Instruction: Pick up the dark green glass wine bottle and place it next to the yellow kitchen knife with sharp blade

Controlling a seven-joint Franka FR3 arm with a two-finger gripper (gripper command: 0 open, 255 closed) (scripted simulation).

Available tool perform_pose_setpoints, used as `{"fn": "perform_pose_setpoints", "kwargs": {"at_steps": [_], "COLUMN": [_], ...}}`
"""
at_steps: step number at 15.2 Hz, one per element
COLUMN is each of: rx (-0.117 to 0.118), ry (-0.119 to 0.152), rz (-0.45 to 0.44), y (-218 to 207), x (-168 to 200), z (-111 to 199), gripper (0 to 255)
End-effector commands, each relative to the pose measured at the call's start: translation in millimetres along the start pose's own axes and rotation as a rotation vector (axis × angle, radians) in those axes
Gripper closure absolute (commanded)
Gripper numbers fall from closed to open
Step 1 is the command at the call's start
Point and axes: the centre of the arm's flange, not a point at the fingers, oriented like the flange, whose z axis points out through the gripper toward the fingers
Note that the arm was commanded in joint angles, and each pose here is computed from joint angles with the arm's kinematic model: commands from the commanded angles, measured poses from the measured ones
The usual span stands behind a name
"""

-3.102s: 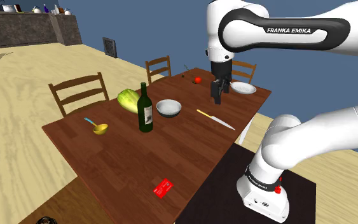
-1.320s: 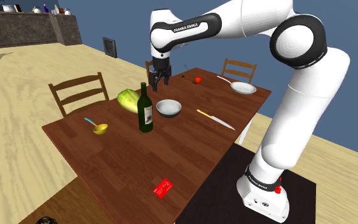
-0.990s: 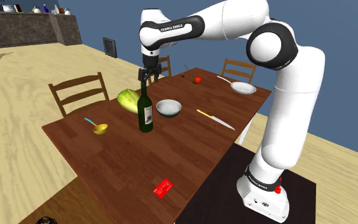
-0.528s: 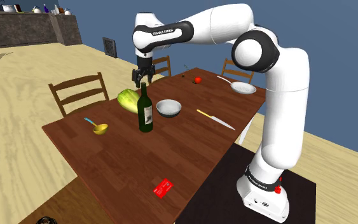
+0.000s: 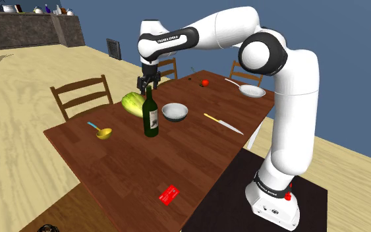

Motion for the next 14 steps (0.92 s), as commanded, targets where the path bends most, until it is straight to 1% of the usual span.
{"fn": "perform_pose_setpoints", "kwargs": {"at_steps": [1,3,4,13,14], "rx": [0.000,0.000,0.000,0.000,0.000], "ry": [0.000,0.000,0.000,0.000,0.000], "rz": [0.000,0.000,0.000,0.000,0.000], "y": [0.0,0.0,0.0,0.0,0.0], "x": [0.0,0.0,0.0,0.0,0.4], "z": [0.3,0.2,0.2,0.3,-5.0], "gripper": [0,0,255,255,255]}}
